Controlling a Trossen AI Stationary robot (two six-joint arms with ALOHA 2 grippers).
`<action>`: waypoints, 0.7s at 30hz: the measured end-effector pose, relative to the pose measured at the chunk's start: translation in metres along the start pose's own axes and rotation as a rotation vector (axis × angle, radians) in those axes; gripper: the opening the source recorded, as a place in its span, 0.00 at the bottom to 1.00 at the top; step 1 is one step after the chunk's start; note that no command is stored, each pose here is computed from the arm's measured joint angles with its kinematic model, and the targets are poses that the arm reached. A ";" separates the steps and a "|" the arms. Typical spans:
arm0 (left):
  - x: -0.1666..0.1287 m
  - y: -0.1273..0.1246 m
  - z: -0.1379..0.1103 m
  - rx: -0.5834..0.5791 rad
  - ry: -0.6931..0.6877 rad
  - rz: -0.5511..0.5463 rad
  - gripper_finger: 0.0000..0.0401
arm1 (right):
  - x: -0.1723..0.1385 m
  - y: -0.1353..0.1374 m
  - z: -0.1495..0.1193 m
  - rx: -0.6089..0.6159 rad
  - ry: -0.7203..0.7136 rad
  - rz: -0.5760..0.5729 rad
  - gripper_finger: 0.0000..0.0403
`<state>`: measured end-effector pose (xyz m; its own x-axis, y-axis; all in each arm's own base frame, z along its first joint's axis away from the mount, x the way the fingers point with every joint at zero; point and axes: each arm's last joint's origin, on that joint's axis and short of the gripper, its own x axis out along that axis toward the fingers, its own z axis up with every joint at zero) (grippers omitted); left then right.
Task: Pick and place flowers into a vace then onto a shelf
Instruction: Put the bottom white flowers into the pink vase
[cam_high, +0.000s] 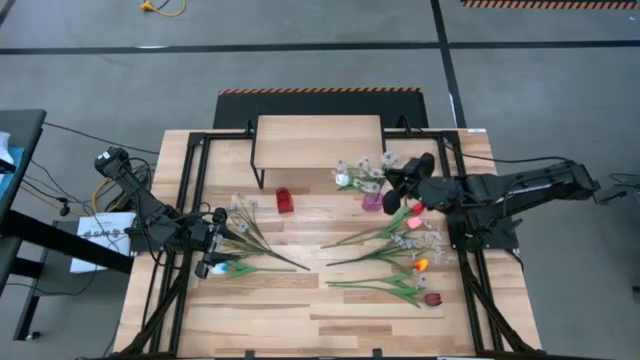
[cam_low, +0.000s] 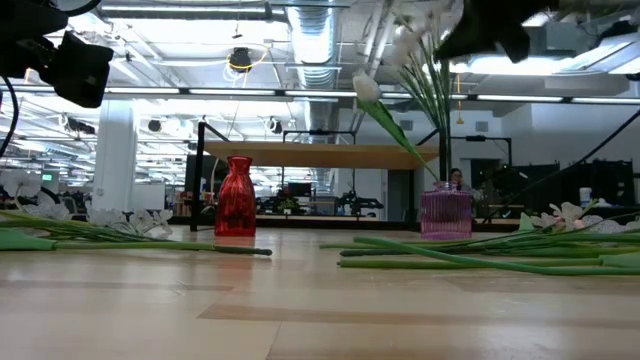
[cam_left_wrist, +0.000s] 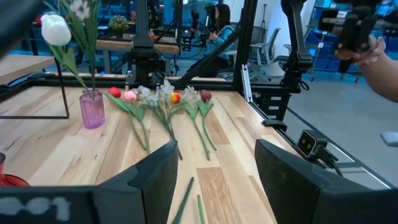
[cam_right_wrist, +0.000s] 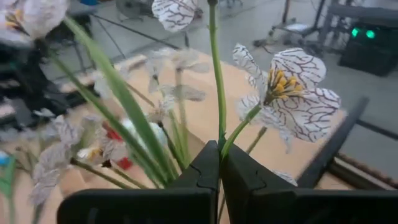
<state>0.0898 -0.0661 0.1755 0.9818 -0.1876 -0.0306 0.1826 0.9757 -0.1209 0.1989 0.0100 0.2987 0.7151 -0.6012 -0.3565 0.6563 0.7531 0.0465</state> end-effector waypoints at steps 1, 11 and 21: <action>0.000 0.000 0.000 0.000 0.001 0.000 0.51 | 0.002 -0.001 -0.005 0.005 0.008 -0.013 0.00; 0.000 0.000 0.000 0.001 0.002 -0.001 0.51 | 0.010 -0.005 -0.031 0.064 0.032 -0.063 0.00; 0.000 0.000 0.000 0.000 0.002 -0.002 0.51 | 0.011 -0.007 -0.035 0.066 0.034 -0.090 0.01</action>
<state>0.0898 -0.0661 0.1754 0.9813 -0.1899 -0.0319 0.1848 0.9754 -0.1205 0.1938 0.0075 0.2622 0.6446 -0.6556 -0.3933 0.7330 0.6762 0.0740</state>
